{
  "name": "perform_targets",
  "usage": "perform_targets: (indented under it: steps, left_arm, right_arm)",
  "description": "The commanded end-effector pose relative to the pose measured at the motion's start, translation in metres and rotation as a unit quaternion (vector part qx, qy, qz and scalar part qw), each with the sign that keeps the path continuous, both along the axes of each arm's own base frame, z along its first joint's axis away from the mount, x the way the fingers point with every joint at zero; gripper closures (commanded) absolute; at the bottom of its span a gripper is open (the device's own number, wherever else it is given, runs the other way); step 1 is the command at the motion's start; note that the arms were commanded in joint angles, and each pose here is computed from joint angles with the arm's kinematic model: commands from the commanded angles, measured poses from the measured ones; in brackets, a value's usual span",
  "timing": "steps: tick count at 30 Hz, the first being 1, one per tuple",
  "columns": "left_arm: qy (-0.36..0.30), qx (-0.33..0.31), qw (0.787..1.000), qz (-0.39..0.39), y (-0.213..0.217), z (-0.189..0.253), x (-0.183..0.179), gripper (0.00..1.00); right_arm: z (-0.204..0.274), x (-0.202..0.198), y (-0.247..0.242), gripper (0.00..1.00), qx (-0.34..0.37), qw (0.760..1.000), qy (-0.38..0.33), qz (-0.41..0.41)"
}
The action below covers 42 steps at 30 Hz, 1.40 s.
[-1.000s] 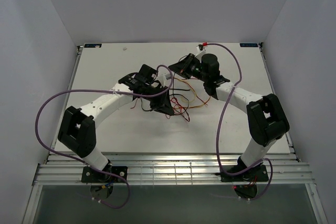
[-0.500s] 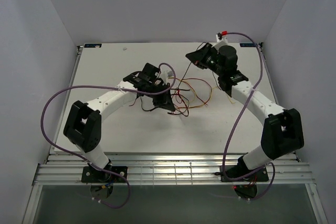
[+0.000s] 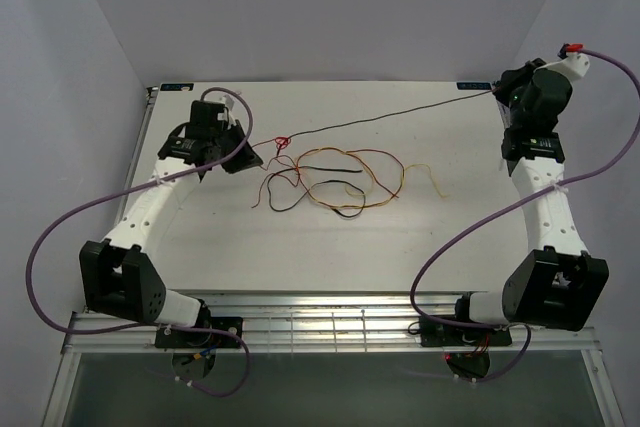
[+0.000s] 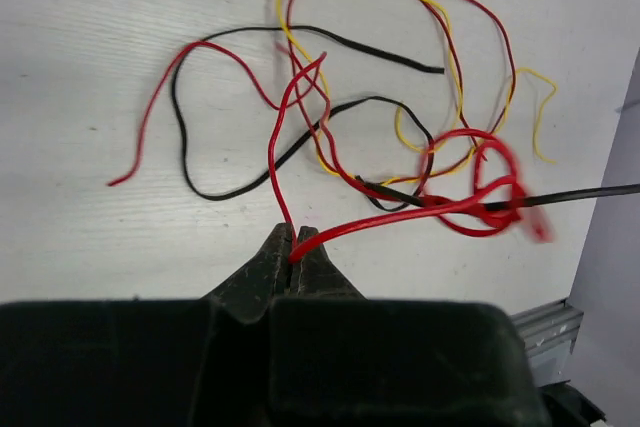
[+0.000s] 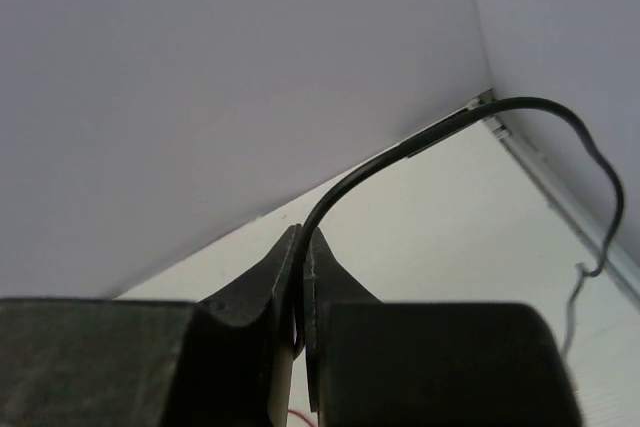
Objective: Untangle the cables
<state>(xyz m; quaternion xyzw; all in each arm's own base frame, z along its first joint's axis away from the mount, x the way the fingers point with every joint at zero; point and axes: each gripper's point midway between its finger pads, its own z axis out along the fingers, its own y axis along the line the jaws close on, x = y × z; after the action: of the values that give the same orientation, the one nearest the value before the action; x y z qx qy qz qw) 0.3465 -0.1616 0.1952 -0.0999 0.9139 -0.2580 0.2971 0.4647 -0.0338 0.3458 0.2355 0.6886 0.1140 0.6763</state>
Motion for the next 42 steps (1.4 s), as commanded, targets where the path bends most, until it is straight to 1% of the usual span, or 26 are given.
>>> perform_targets:
  steps: [1,5,8,10,14,15,17,18,20,21,22,23,24,27,28,30,31,32,34,35,37,38,39,40,41,42]
  left_arm:
    - [-0.047,0.058,0.993,0.095,0.051,0.033,0.011,1.0]
    - [-0.085,0.086,0.983,0.141,0.079,0.06,0.02,1.0]
    - [-0.098,0.116,0.972,0.181,0.103,0.071,0.025,1.0]
    - [-0.1,0.136,0.961,0.221,0.13,0.074,0.032,1.0]
    - [-0.105,0.145,0.944,0.278,0.174,0.088,0.049,1.0]
    - [-0.106,0.152,0.936,0.299,0.192,0.092,0.051,1.0]
    - [-0.125,0.149,0.94,0.28,0.19,0.104,0.064,1.0]
    - [-0.159,0.143,0.938,0.272,0.188,0.132,0.072,1.0]
    - [-0.187,0.139,0.942,0.241,0.181,0.156,0.091,1.0]
    - [-0.242,0.124,0.934,0.232,0.176,0.204,0.098,1.0]
    - [-0.254,0.119,0.936,0.212,0.17,0.213,0.111,1.0]
    - [-0.28,0.092,0.94,0.175,0.154,0.232,0.116,1.0]
    - [-0.332,0.079,0.926,0.164,0.149,0.276,0.114,1.0]
    - [-0.386,0.057,0.91,0.143,0.139,0.316,0.128,1.0]
    - [-0.42,0.051,0.895,0.14,0.138,0.344,0.123,1.0]
    - [-0.464,0.033,0.871,0.157,0.14,0.373,0.124,1.0]
    - [-0.463,0.026,0.872,0.158,0.139,0.365,0.13,1.0]
    - [-0.525,0.002,0.836,0.159,0.136,0.405,0.114,1.0]
    - [-0.563,-0.022,0.815,0.137,0.126,0.422,0.104,1.0]
    - [-0.593,-0.033,0.794,0.13,0.124,0.442,0.096,1.0]
    - [-0.618,-0.058,0.778,0.099,0.111,0.461,0.089,1.0]
    - [-0.656,-0.068,0.747,0.085,0.107,0.495,0.068,1.0]
    - [-0.654,-0.089,0.747,0.077,0.103,0.496,0.078,1.0]
    - [-0.667,-0.101,0.737,0.046,0.093,0.505,0.069,1.0]
    - [-0.689,-0.114,0.715,0.031,0.088,0.52,0.058,1.0]
    - [-0.696,-0.138,0.704,0.02,0.084,0.529,0.046,1.0]
  right_arm:
    - [0.069,-0.022,-0.044,0.92,-0.065,0.992,-0.073,-0.079]
    - [0.089,-0.037,-0.062,0.92,-0.077,0.987,-0.092,-0.104]
    - [0.107,-0.049,-0.082,0.92,-0.088,0.98,-0.106,-0.141]
    - [0.118,-0.053,-0.092,0.92,-0.099,0.977,-0.112,-0.15]
    - [0.138,-0.057,-0.103,0.92,-0.124,0.972,-0.114,-0.165]
    - [0.14,-0.059,-0.105,0.92,-0.127,0.971,-0.113,-0.168]
    - [0.149,-0.058,-0.099,0.92,-0.134,0.972,-0.122,-0.151]
    - [0.151,-0.056,-0.091,0.92,-0.138,0.974,-0.126,-0.126]
    - [0.158,-0.053,-0.083,0.92,-0.147,0.974,-0.133,-0.105]
    - [0.16,-0.052,-0.078,0.92,-0.15,0.975,-0.136,-0.089]
    - [0.166,-0.053,-0.076,0.92,-0.155,0.974,-0.144,-0.083]
    - [0.168,-0.053,-0.074,0.92,-0.158,0.973,-0.148,-0.081]
    - [0.171,-0.053,-0.072,0.92,-0.162,0.972,-0.155,-0.075]
    - [0.175,-0.052,-0.069,0.92,-0.171,0.97,-0.159,-0.066]
    - [0.177,-0.052,-0.067,0.92,-0.174,0.969,-0.162,-0.061]
    - [0.178,-0.05,-0.065,0.92,-0.175,0.969,-0.163,-0.055]
    - [0.178,-0.05,-0.065,0.92,-0.178,0.969,-0.164,-0.054]
    - [0.176,-0.048,-0.064,0.92,-0.179,0.969,-0.164,-0.051]
    - [0.175,-0.046,-0.061,0.92,-0.183,0.968,-0.168,-0.041]
    - [0.175,-0.044,-0.055,0.92,-0.187,0.966,-0.174,-0.025]
    - [0.172,-0.041,-0.05,0.92,-0.186,0.967,-0.172,-0.008]
    - [0.17,-0.038,-0.049,0.92,-0.185,0.968,-0.172,-0.003]
    - [0.168,-0.037,-0.045,0.92,-0.187,0.967,-0.174,0.009]
    - [0.168,-0.036,-0.042,0.92,-0.19,0.965,-0.178,0.018]
    - [0.168,-0.035,-0.037,0.92,-0.199,0.962,-0.183,0.033]
    - [0.175,-0.037,-0.023,0.92,-0.213,0.953,-0.204,0.067]
